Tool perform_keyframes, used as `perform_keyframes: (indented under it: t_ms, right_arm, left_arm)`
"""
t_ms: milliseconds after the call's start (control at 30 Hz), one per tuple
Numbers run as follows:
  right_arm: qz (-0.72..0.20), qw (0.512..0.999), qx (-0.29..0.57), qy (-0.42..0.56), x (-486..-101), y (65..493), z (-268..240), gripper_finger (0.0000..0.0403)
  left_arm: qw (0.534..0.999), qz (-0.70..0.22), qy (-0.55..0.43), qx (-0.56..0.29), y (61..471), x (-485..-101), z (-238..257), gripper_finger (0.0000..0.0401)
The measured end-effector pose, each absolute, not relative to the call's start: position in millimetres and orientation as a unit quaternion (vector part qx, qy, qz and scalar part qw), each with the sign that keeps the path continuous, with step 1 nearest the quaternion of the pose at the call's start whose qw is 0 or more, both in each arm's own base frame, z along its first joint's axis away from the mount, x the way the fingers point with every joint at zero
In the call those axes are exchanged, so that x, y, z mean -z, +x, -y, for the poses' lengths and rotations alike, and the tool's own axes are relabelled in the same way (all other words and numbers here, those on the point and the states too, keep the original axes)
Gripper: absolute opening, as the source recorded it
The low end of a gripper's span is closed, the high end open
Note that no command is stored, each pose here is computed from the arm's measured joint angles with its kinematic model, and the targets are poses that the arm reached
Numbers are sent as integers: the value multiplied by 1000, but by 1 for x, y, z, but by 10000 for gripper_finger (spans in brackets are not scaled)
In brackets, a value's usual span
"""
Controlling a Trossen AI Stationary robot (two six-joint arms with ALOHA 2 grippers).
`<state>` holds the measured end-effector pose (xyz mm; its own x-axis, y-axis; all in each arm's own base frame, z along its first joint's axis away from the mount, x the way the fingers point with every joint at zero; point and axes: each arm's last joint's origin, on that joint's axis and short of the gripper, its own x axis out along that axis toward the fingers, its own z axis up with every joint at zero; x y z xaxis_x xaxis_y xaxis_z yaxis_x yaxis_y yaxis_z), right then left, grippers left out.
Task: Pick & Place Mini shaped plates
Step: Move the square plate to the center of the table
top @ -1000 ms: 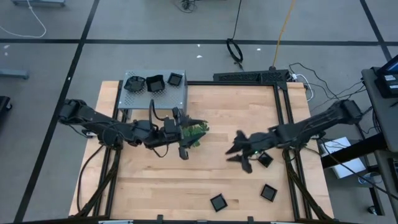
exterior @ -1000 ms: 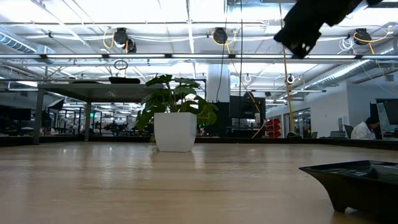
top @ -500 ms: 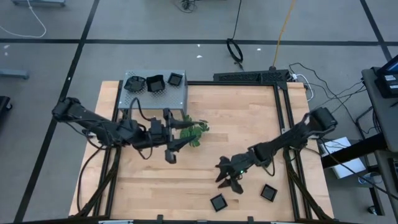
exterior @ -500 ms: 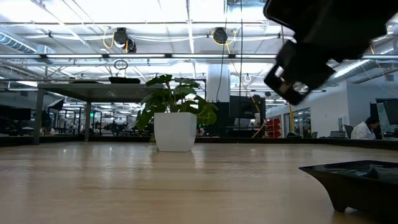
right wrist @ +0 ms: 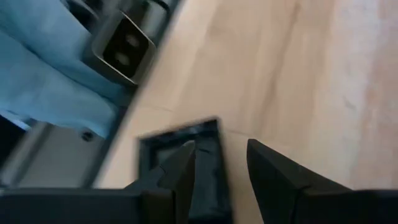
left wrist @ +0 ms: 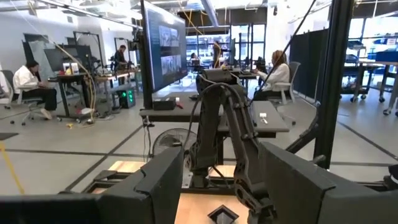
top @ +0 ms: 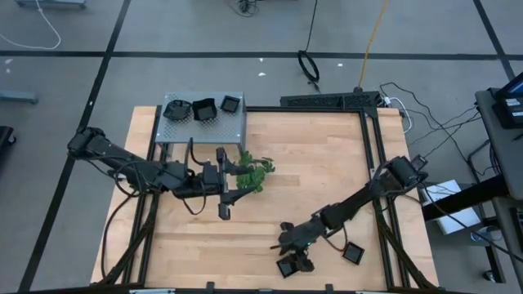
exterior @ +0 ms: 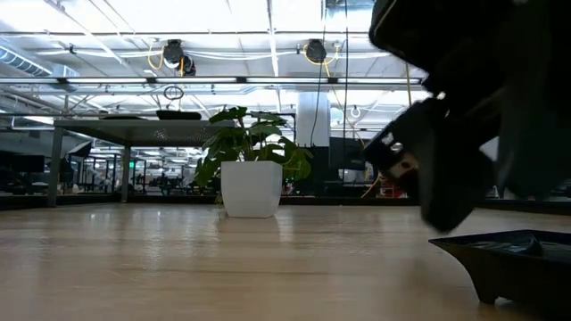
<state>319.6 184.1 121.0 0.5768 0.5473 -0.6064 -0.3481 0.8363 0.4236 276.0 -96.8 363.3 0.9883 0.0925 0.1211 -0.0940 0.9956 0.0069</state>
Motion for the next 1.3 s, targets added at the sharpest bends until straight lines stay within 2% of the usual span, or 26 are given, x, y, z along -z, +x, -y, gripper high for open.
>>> perform_keyframes:
  t_ms: [167,467,600,767,900,1167,1300]
  right_arm:
    - [-394,879,-257,83,-115,326,-186,132]
    - [-405,870,-272,72,-113,322,-191,128]
    - [-409,865,-286,48,-112,317,-195,96]
    - [-410,863,-292,40,-111,316,-196,20]
    - [-408,863,-294,42,-112,316,-197,8]
    - [-363,892,-258,74,-130,330,-178,1]
    - [-319,927,-177,90,-136,347,-154,1]
  left_arm:
    - [997,56,8,-47,276,-362,97,214]
    - [998,51,9,-46,276,-361,97,214]
    - [998,52,9,-46,276,-361,97,214]
    - [998,52,9,-41,275,-362,99,214]
    - [998,52,10,-36,274,-362,102,214]
    - [998,59,6,-27,272,-363,107,214]
    - [998,59,7,-27,272,-363,108,214]
